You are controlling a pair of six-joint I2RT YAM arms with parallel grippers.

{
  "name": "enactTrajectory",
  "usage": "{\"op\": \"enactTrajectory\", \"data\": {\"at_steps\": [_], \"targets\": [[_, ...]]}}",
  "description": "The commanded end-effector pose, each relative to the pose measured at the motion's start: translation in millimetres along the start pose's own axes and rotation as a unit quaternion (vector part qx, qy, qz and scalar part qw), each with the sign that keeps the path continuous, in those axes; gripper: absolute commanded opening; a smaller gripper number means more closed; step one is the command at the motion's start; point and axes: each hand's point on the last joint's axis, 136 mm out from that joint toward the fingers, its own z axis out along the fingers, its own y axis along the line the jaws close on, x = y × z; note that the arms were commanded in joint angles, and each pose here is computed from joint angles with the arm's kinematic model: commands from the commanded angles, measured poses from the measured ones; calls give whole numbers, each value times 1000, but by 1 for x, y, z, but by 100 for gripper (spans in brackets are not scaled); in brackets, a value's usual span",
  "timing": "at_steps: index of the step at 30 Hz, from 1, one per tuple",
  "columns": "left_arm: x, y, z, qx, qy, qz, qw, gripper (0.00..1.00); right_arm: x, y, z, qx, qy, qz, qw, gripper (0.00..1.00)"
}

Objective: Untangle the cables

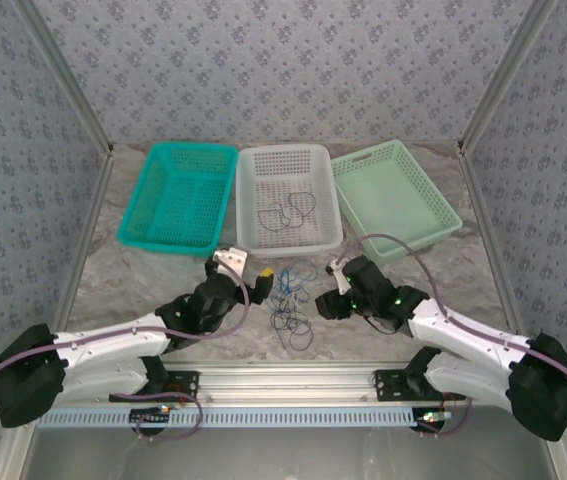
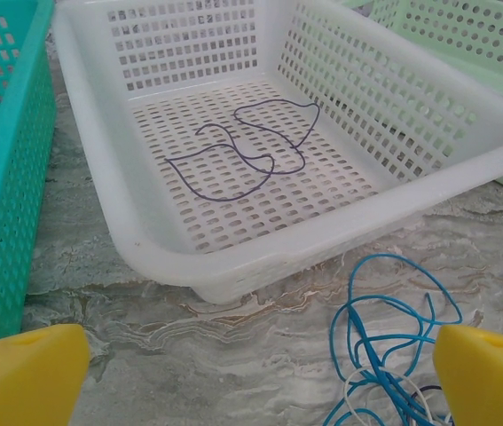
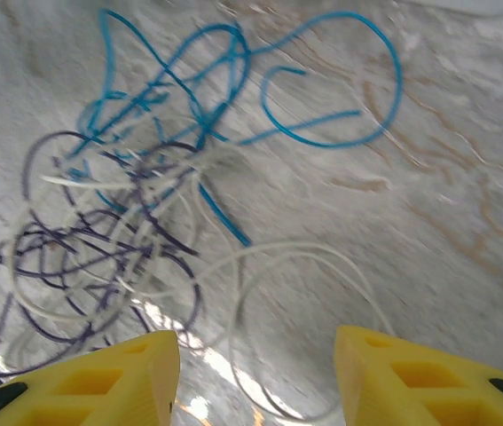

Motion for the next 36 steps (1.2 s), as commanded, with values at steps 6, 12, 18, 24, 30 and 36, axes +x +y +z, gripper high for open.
{"op": "enactTrajectory", "data": {"at_steps": [6, 12, 18, 24, 30, 36], "targets": [[-5, 0, 0, 4, -7, -21, 1000, 99, -22, 18, 15, -38, -53, 5, 998, 52], [-5, 0, -1, 5, -10, -29, 1000, 99, -23, 20, 31, -38, -33, -3, 999, 45], [-5, 1, -2, 4, -11, -30, 999, 99, -20, 13, 38, -21, -31, 1, 999, 34], [-5, 2, -2, 2, -11, -29, 1000, 99, -27, 10, 36, -14, -57, -5, 998, 20], [-6, 1, -2, 2, -11, -27, 1000, 100, -28, 15, 26, -18, -49, -15, 999, 0], [-11, -2, -3, 10, -13, -19, 1000, 99, -33, 17, -24, -11, -49, -29, 998, 0]]}}
